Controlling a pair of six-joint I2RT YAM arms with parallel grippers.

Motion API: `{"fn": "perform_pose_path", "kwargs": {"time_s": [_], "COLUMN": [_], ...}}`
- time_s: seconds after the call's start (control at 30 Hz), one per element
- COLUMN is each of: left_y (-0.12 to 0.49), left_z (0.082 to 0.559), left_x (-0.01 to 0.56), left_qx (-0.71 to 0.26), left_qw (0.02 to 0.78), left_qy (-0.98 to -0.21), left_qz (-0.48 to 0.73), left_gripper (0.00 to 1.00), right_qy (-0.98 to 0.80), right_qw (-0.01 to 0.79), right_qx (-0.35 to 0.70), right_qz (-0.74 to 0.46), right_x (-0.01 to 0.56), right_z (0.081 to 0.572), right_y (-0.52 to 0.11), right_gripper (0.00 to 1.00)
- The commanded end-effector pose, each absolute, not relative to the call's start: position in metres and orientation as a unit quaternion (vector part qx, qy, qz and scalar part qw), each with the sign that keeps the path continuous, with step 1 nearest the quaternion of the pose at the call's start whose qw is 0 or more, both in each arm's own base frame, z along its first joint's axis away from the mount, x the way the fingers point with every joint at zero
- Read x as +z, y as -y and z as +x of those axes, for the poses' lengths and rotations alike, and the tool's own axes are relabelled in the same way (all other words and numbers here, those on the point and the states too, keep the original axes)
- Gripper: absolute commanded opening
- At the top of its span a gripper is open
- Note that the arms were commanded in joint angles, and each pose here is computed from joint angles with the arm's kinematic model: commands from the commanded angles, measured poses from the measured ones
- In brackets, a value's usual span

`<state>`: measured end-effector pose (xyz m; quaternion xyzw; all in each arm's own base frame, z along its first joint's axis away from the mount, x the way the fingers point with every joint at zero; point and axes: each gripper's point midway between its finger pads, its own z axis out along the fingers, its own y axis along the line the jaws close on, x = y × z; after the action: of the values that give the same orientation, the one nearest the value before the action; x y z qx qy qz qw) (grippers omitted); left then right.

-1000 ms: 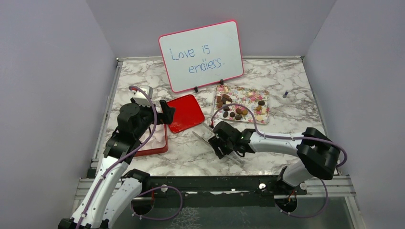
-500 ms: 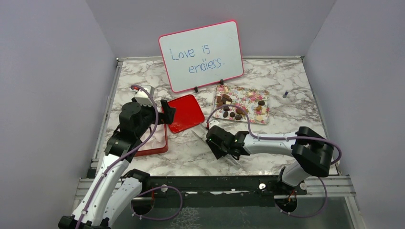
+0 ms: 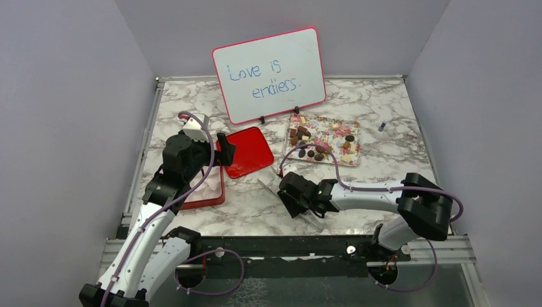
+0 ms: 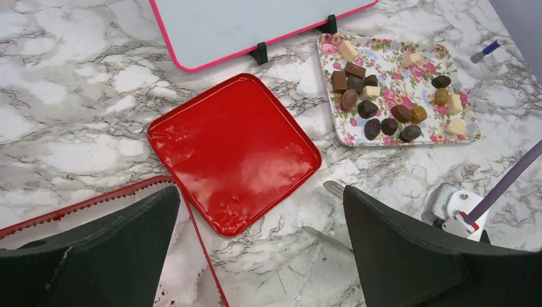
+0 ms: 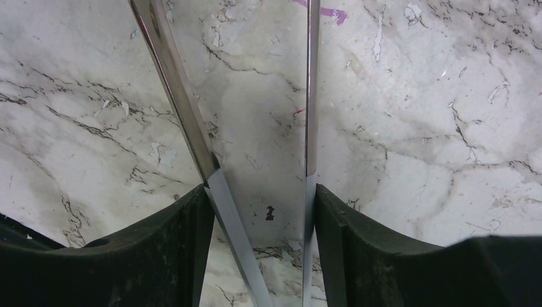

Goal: Pack the chocolate

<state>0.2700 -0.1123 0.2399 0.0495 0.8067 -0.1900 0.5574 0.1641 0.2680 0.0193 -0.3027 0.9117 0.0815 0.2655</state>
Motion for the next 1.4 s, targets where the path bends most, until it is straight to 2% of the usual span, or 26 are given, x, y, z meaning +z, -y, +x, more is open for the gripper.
{"fn": "perform_pose_path", "kwargs": {"time_s": [0.0,0.23,0.37,0.53,0.7,0.93,1.17,1.37], "left_y": [0.116,0.118,0.121,0.128,0.144,0.177,0.191,0.189], "left_z": [0.27,0.269,0.268,0.268,0.265,0.26,0.255,0.257], "left_x": [0.253,0.25,0.247,0.241,0.236,0.234,0.198,0.21], "left_qx": [-0.2,-0.207,-0.218,-0.241,-0.288,-0.369,-0.394,-0.384], "left_qw": [0.568,0.564,0.555,0.534,0.499,0.453,0.391,0.416], "left_qy": [-0.796,-0.798,-0.801,-0.81,-0.817,-0.81,-0.829,-0.82], "left_qz": [0.055,0.053,0.046,0.032,0.017,0.043,0.064,0.087], "left_gripper": [0.99,0.99,0.98,0.95,0.91,0.91,0.89,0.9], "right_qy": [-0.912,-0.912,-0.908,-0.898,-0.888,-0.875,-0.854,-0.868], "right_qw": [0.265,0.273,0.279,0.301,0.325,0.349,0.385,0.395], "right_qx": [0.075,0.065,0.045,0.087,0.134,0.172,0.217,0.161], "right_qz": [-0.303,-0.3,-0.309,-0.308,-0.296,-0.288,-0.274,-0.253], "right_x": [0.02,0.024,0.028,0.051,0.087,0.138,0.187,0.193], "right_z": [0.156,0.157,0.16,0.159,0.158,0.161,0.165,0.177], "right_y": [-0.259,-0.256,-0.252,-0.26,-0.272,-0.286,-0.297,-0.281], "right_gripper": [0.62,0.61,0.55,0.49,0.49,0.49,0.47,0.47]}}
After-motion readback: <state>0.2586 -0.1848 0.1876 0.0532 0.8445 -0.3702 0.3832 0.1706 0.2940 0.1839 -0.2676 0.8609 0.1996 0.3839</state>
